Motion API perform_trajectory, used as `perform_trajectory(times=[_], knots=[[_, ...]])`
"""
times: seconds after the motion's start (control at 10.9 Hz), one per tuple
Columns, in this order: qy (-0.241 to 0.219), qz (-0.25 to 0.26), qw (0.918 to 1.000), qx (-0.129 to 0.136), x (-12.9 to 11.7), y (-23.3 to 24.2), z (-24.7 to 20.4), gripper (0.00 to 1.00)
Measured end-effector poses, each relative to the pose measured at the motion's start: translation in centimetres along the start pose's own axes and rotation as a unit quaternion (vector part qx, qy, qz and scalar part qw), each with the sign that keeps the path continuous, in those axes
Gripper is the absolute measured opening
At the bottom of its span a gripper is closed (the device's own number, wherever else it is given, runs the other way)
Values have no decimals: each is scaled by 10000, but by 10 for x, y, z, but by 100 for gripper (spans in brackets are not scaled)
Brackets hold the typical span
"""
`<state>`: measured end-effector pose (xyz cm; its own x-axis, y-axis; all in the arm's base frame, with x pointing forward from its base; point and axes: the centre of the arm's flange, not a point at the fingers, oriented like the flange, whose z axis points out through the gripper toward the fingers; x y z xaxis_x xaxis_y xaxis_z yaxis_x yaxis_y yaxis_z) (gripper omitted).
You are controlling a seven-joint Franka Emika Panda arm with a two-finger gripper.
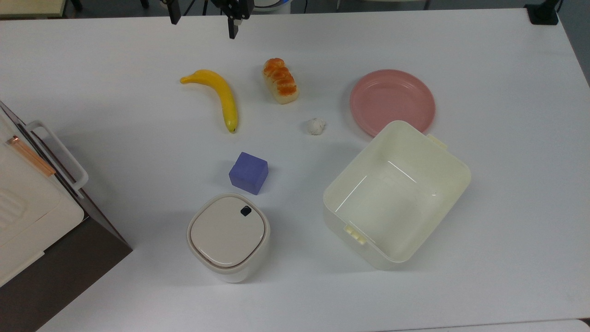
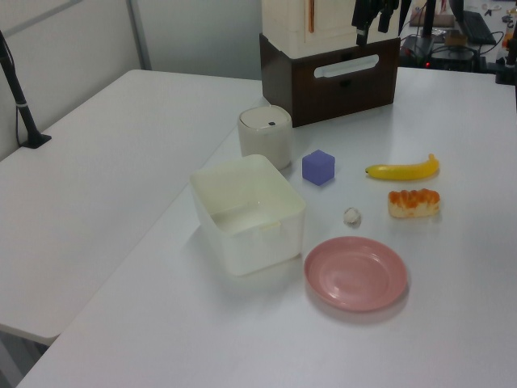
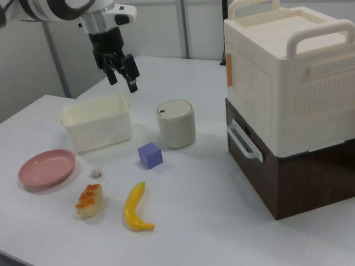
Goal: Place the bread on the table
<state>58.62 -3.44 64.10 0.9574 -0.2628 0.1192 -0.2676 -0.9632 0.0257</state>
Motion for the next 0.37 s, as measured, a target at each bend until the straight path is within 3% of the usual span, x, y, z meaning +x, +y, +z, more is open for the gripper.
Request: perform_trajectory(times=[0.37], knots=[[-119,-28,9999,-25,-3,1,4,100]])
